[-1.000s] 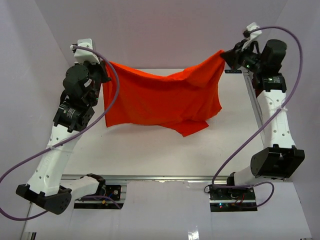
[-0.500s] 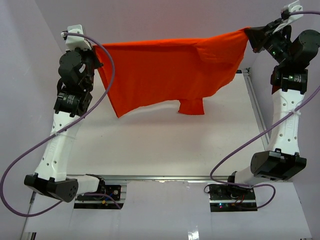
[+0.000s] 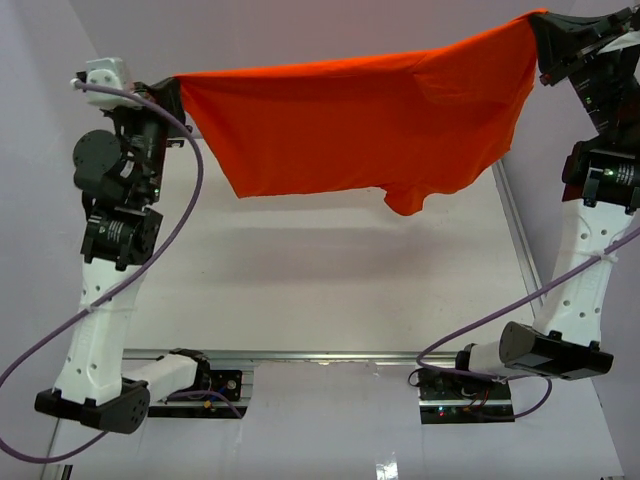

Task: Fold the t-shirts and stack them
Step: Flatten the tshirt out

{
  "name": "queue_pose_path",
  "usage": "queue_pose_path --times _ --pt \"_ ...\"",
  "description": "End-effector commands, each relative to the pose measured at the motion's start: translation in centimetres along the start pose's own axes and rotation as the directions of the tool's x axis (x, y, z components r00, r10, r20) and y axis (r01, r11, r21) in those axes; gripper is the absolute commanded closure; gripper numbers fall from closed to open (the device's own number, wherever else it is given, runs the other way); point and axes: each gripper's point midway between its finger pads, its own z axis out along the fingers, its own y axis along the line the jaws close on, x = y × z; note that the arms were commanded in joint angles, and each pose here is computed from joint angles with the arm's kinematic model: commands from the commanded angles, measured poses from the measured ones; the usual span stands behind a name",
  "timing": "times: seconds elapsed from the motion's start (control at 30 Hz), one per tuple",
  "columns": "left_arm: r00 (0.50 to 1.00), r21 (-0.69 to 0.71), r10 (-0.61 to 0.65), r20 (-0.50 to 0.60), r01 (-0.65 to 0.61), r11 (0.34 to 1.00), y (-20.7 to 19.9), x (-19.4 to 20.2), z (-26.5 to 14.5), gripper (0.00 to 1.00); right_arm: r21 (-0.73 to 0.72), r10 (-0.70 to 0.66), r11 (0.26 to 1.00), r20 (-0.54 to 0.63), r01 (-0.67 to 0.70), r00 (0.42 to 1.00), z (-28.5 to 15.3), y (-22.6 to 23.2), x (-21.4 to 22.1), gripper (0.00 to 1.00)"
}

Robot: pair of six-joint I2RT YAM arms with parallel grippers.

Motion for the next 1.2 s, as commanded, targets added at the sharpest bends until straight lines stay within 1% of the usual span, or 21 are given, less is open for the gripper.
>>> queue_pose_path --times 0.0,0.13,0.27,0.33,0.47,0.5,0.57,0.6,0.67,0.7,0.77,0.8,0.83,0.93,0.97,1.0,1.03,1.07,1.1,1.13,1.17 --pt "0.980 0.085 -0.097 0.175 0.083 0.993 -1.3 -6.4 -2.8 0.92 0.031 -0.095 0.995 0.206 0.090 0.974 -1.0 1.5 -8.6 0.94" --pt "0.968 0.134 -0.142 0.208 0.115 0.984 -2.1 -8.3 -4.1 0.92 0.044 -0.117 0.993 0.291 0.108 0.950 -1.6 2.4 -12.5 0.94" --pt "0.963 0.145 -0.152 0.223 0.121 0.982 -2.3 -9.3 -4.6 0.92 0.036 -0.091 0.996 0.335 0.084 0.938 -2.0 3.1 -14.1 0.94" --pt "0.965 0.137 -0.148 0.216 0.120 0.983 -2.2 -9.0 -4.4 0.92 0.031 -0.062 0.998 0.328 0.055 0.943 -1.9 3.0 -13.7 0.94" --pt "0.975 0.099 -0.131 0.180 0.115 0.988 -1.5 -7.0 -3.5 0.92 0.012 0.034 0.999 0.250 -0.039 0.968 -1.5 2.5 -9.6 0.94" --pt "0.977 0.093 -0.129 0.170 0.114 0.989 -1.4 -6.5 -3.3 0.92 0.019 0.077 0.996 0.203 -0.083 0.976 -1.2 1.8 -6.8 0.94" --pt "0.986 0.069 -0.113 0.126 0.105 0.992 -1.0 -3.8 -2.2 0.93 0.012 0.126 0.992 0.153 -0.129 0.980 -1.0 1.9 -3.8 0.94" --pt "0.987 0.066 -0.112 0.118 0.105 0.992 -0.9 -3.0 -1.8 0.92 0.030 0.179 0.983 0.094 -0.182 0.979 -0.9 1.4 -0.3 0.94" --pt "0.994 0.045 -0.097 0.049 0.095 0.994 -0.5 0.8 -0.6 0.92 0.030 0.233 0.972 0.029 -0.234 0.972 -0.7 1.6 3.5 0.94" --pt "0.995 0.037 -0.098 0.031 0.097 0.995 -0.3 2.1 -0.2 0.93 0.048 0.277 0.960 -0.033 -0.275 0.960 -0.8 1.6 7.5 0.94" --pt "0.995 0.015 -0.087 -0.040 0.088 0.996 0.4 7.0 0.6 0.92 0.065 0.307 0.951 -0.091 -0.302 0.947 -1.0 1.8 11.7 0.94" --pt "0.995 -0.002 -0.090 -0.047 0.090 0.996 0.8 8.5 1.0 0.92 0.069 0.311 0.950 -0.119 -0.304 0.943 -1.0 2.3 13.8 0.94" --pt "0.990 -0.023 -0.082 -0.112 0.080 0.997 1.5 12.4 0.9 0.92 0.095 0.332 0.942 -0.158 -0.320 0.930 -1.6 2.4 17.4 0.94" --pt "0.981 -0.055 -0.095 -0.171 0.087 0.995 2.7 18.3 1.7 0.92 0.126 0.354 0.935 -0.251 -0.332 0.901 -2.1 3.4 25.1 0.94" --pt "0.968 -0.085 -0.123 -0.217 0.107 0.991 3.6 21.4 1.4 0.92 0.146 0.377 0.926 -0.295 -0.349 0.878 -2.2 3.4 28.5 0.94" --pt "0.957 -0.099 -0.127 -0.261 0.105 0.990 4.1 24.4 2.0 0.92 0.160 0.397 0.918 -0.320 -0.364 0.860 -2.1 3.8 30.6 0.94" --pt "0.948 -0.131 -0.135 -0.290 0.100 0.986 5.3 26.4 2.2 0.92 0.164 0.402 0.915 -0.336 -0.368 0.851 -2.1 3.9 32.3 0.94" --pt "0.934 -0.156 -0.149 -0.324 0.103 0.982 6.1 28.7 2.1 0.92 0.184 0.424 0.906 -0.383 -0.382 0.821 -2.2 3.9 36.1 0.94" --pt "0.936 -0.158 -0.160 -0.312 0.115 0.981 6.5 29.7 2.5 0.92 0.183 0.427 0.904 -0.403 -0.386 0.809 -2.1 4.3 37.8 0.94" --pt "0.919 -0.189 -0.168 -0.357 0.105 0.976 7.6 32.9 2.6 0.92 0.193 0.425 0.905 -0.416 -0.379 0.804 -2.0 4.3 39.3 0.94" --pt "0.913 -0.200 -0.169 -0.371 0.099 0.975 8.1 34.3 2.7 0.92 0.202 0.428 0.904 -0.445 -0.377 0.787 -1.8 4.0 42.3 0.94"
